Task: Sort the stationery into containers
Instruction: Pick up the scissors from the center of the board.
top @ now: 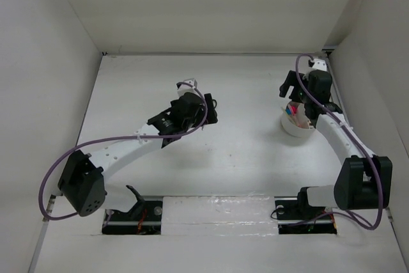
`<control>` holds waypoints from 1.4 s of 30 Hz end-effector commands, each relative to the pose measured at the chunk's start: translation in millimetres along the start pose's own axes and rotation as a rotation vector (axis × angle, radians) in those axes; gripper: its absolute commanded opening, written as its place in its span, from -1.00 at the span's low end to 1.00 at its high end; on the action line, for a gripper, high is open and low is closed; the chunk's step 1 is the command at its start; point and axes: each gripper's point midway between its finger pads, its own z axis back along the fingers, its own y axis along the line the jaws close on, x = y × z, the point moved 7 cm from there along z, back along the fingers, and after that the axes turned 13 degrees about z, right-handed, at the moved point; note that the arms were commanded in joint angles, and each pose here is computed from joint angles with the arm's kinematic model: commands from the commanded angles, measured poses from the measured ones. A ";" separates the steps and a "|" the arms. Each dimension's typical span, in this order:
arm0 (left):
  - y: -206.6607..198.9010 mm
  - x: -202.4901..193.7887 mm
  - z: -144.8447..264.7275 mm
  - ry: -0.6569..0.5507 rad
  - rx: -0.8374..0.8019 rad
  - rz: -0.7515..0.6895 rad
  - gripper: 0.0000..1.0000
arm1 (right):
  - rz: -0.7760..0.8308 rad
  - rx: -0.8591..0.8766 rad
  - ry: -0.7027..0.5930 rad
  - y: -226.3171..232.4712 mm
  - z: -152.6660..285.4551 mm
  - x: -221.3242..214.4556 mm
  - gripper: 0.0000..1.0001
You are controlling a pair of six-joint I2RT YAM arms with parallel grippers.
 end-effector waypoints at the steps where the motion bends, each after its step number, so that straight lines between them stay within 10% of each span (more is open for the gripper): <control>1: -8.2 10.5 3.4 -0.024 -0.019 0.024 1.00 | -0.013 0.026 -0.095 1.5 18.5 22.0 0.75; 13: 8.3 38.7 -89.2 0.079 0.092 -0.025 1.00 | 0.042 0.164 -0.173 52.5 45.5 59.8 0.75; 21: 18.3 56.8 -156.4 0.136 0.227 -0.079 0.64 | 0.110 0.251 -0.183 86.1 67.2 59.7 0.75; 42: 56.9 41.9 -186.3 0.163 0.457 -0.042 0.12 | 0.163 0.351 -0.206 113.4 87.8 56.8 0.75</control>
